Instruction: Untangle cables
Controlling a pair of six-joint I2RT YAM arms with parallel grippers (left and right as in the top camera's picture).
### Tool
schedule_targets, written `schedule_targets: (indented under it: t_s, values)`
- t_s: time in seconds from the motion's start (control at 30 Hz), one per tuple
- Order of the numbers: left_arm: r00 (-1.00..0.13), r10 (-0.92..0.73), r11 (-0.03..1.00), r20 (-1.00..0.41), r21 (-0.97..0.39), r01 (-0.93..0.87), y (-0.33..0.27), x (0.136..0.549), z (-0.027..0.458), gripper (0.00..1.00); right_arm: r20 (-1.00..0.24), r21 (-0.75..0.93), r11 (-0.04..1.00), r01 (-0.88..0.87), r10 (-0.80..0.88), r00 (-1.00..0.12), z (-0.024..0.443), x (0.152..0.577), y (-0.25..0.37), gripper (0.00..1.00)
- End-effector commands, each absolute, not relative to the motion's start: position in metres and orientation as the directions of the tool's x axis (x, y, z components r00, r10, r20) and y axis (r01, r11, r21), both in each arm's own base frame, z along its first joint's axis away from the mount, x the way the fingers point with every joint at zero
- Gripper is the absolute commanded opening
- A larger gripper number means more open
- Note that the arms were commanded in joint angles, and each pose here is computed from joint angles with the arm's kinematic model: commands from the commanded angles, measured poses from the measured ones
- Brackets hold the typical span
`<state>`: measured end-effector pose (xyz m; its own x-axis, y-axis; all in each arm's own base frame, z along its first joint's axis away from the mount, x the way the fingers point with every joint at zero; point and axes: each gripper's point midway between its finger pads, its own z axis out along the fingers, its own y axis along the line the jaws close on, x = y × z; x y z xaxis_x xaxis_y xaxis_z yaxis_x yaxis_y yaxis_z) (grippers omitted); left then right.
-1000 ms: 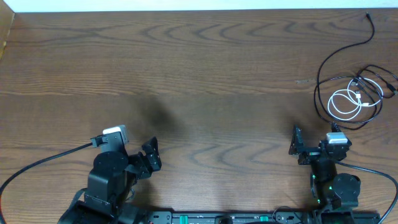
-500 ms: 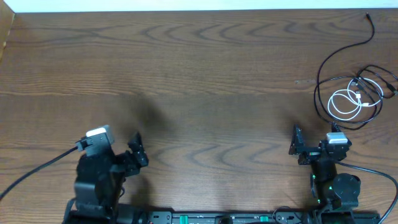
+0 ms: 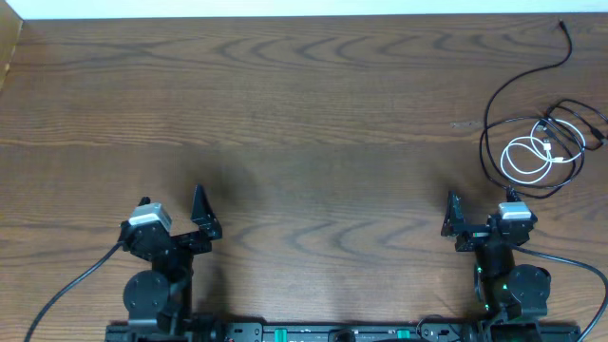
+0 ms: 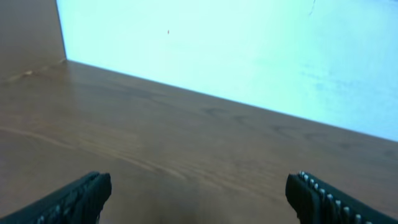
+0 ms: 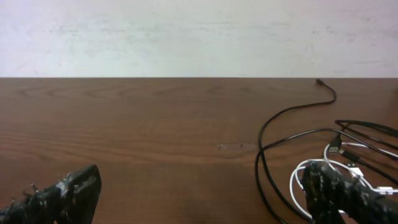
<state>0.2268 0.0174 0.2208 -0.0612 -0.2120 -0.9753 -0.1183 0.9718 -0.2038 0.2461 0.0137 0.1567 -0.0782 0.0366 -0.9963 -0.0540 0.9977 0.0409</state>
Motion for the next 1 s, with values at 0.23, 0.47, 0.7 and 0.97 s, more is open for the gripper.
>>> schedule_targets:
  t_s: [0.23, 0.47, 0.7, 0.97]
  values:
    - [0.089, -0.187, 0.979, -0.978, -0.193, -0.071, 0.015, 0.244, 0.198, 0.95, -0.996, 0.048, 0.997, -0.059, 0.043, -0.079, 0.156, 0.246, 0.015, 0.99]
    - [0.077, -0.038, 0.998, -0.996, -0.041, -0.040, 0.008, 0.246, 0.193, 0.95, -0.996, 0.048, 0.997, -0.059, 0.043, -0.079, 0.156, 0.246, 0.015, 0.99]
    - [-0.057, -0.034, 0.999, -0.998, -0.034, -0.004, 0.001, 0.246, 0.160, 0.95, -0.996, 0.048, 0.997, -0.059, 0.043, -0.079, 0.156, 0.246, 0.015, 0.99]
    - [-0.148, -0.040, 0.998, -0.988, -0.045, 0.033, -0.006, 0.244, 0.138, 0.95, -0.996, 0.048, 0.997, -0.059, 0.043, -0.079, 0.156, 0.246, 0.015, 0.99]
